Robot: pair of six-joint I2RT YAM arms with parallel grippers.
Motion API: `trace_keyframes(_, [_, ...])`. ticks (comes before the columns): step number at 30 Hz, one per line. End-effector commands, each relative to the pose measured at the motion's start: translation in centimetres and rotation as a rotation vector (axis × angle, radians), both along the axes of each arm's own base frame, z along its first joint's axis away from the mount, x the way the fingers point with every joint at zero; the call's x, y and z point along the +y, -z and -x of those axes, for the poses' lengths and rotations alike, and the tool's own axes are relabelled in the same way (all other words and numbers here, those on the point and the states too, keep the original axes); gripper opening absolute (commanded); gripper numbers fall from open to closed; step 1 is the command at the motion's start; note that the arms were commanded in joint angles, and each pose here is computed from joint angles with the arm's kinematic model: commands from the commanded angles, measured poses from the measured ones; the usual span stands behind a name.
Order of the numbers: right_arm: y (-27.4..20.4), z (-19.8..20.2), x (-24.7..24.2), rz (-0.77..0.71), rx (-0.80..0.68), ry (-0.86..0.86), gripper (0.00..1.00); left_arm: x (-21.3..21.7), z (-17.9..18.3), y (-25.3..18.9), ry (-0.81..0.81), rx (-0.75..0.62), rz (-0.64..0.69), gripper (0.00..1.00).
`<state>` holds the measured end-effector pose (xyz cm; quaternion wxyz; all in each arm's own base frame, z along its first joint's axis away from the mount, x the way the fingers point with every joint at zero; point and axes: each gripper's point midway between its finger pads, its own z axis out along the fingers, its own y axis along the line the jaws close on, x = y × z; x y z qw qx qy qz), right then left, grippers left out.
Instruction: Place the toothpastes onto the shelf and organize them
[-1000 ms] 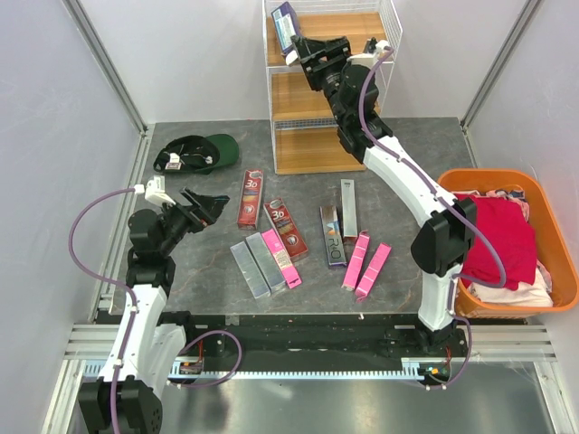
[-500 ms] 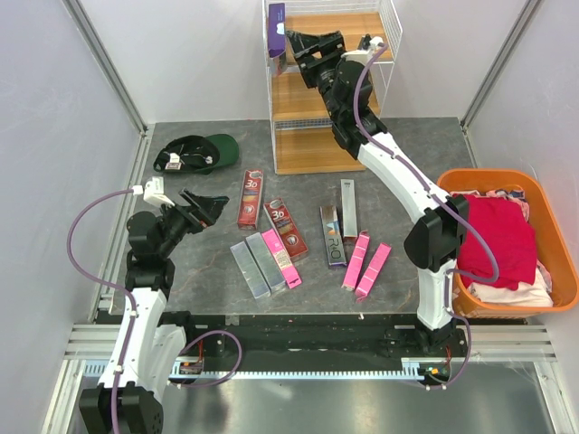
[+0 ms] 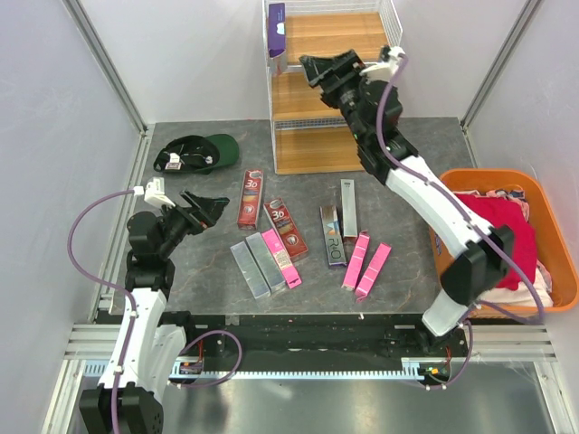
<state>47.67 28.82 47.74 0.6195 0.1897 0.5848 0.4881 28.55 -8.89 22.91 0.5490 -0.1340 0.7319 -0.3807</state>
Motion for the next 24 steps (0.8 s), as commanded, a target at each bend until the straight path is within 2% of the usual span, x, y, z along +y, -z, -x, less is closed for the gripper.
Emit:
trace_keyframes(1, [-3.2, 4.9, -3.1, 0.064, -0.119, 0.033, 0.81, -0.2, 0.2, 0.3, 0.031, -0.011, -0.031, 1.00])
trace_keyframes(3, [-0.5, 5.5, -3.6, 0.115, -0.074, 0.039, 0.82, -0.3, 0.1, 0.6, 0.035, 0.001, -0.031, 1.00])
trace_keyframes(8, [1.4, 8.1, -5.4, 0.182, -0.065, 0.049, 0.82, -0.3, -0.2, 1.3, 0.040, 0.028, -0.033, 1.00])
trace_keyframes(14, [6.2, 9.5, -6.3, 0.289, 0.032, 0.043, 0.82, -1.4, -0.4, 1.6, 0.080, 0.042, -0.019, 1.00])
trace_keyframes(24, [20.1, 12.5, -8.0, 0.494, 0.281, -0.006, 0.83, -6.3, -1.3, 3.1, 0.199, 0.107, -0.031, 1.00])
